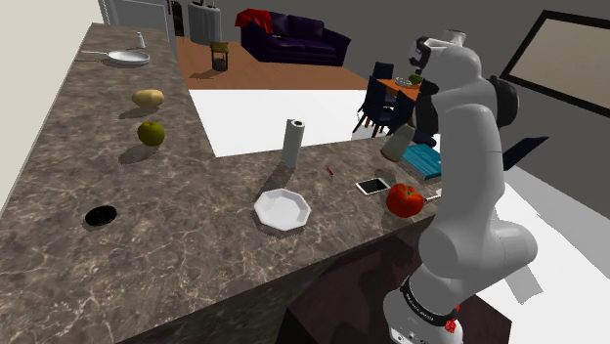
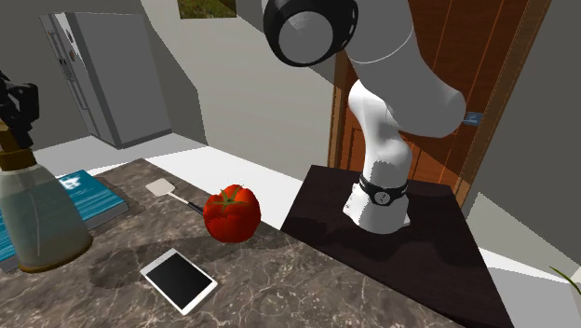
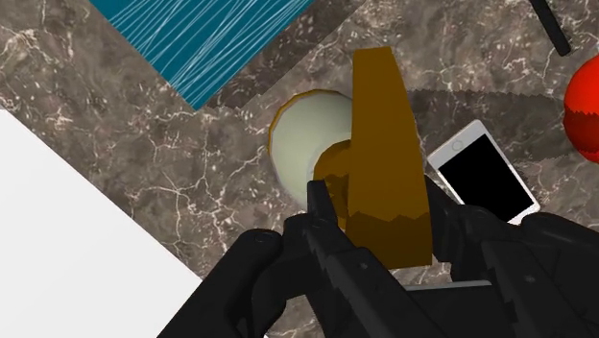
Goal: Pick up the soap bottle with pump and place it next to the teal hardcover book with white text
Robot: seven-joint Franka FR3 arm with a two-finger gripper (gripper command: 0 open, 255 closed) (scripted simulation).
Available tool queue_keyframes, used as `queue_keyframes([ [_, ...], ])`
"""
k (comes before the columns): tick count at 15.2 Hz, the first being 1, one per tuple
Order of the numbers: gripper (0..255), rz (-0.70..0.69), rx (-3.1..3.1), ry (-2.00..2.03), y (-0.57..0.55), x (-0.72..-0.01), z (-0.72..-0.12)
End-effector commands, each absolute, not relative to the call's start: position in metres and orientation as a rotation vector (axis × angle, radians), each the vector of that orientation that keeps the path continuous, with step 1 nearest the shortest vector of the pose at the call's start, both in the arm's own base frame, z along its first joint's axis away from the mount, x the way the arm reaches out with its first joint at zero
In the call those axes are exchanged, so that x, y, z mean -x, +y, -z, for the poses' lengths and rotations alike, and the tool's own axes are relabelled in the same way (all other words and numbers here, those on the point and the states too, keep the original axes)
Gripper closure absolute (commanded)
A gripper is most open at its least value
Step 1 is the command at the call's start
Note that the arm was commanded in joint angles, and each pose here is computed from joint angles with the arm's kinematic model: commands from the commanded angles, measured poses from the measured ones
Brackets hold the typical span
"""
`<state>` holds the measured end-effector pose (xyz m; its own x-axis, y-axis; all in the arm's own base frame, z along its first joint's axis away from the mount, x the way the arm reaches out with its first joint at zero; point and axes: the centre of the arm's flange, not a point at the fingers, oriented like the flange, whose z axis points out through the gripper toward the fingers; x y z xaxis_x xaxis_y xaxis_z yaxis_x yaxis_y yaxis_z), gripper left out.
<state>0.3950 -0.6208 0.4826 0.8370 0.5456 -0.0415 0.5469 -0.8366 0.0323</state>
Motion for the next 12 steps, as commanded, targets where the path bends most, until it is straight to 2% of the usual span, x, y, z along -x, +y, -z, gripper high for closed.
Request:
queue_keyframes([
  [1, 255, 0.047, -2.969, 0.883, -0.621, -0.395, -0.473],
  [8, 255, 0.047, -2.969, 0.883, -0.621, -0.395, -0.436],
  [12, 255, 0.047, -2.969, 0.883, -0.621, -0.395, -0.434],
])
